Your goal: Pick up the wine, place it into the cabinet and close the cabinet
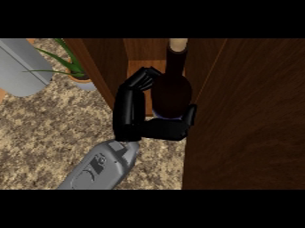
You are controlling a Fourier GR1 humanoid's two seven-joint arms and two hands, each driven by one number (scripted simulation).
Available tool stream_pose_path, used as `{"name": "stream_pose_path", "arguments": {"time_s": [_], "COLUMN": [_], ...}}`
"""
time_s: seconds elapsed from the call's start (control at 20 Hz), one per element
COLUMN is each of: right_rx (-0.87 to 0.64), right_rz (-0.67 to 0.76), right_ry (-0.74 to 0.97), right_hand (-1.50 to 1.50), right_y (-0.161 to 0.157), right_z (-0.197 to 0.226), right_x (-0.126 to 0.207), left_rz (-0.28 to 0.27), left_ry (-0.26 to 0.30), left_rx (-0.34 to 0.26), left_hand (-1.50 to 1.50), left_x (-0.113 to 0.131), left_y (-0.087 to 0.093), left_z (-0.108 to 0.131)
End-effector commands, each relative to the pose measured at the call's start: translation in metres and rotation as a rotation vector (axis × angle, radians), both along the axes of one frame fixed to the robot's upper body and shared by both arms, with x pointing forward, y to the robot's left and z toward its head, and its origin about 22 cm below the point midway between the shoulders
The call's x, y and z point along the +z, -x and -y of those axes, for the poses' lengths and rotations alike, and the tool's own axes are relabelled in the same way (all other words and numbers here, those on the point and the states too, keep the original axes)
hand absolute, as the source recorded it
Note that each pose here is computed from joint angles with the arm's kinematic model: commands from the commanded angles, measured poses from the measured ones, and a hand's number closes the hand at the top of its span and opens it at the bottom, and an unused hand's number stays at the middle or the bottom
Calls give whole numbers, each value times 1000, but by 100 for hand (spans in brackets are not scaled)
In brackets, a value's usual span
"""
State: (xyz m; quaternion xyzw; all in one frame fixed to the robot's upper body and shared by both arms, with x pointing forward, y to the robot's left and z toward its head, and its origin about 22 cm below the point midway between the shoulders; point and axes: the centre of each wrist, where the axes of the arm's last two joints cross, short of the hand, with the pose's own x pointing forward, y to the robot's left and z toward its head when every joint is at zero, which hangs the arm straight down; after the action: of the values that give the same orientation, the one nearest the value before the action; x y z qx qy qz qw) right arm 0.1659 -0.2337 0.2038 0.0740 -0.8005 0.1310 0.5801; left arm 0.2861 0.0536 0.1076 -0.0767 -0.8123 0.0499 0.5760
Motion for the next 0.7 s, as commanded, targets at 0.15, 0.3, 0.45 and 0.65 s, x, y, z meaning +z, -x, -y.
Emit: {"name": "stream_pose_path", "arguments": {"time_s": [0.15,0.3,0.45,0.65], "right_rx": [54,42,65,44], "right_rz": [45,57,44,61], "right_ry": [-65,-44,-47,-64], "right_hand": [-150,-150,-150,-150], "right_y": [31,29,27,12], "right_z": [-7,10,7,8], "right_x": [13,4,12,4], "left_rz": [-22,-1,-8,17], "left_ry": [-23,-93,-136,-134], "left_rx": [17,48,64,87], "left_hand": [150,150,150,150], "left_x": [-27,-52,-59,-76], "left_y": [-14,2,-12,-22], "left_z": [-6,0,-7,-9]}}
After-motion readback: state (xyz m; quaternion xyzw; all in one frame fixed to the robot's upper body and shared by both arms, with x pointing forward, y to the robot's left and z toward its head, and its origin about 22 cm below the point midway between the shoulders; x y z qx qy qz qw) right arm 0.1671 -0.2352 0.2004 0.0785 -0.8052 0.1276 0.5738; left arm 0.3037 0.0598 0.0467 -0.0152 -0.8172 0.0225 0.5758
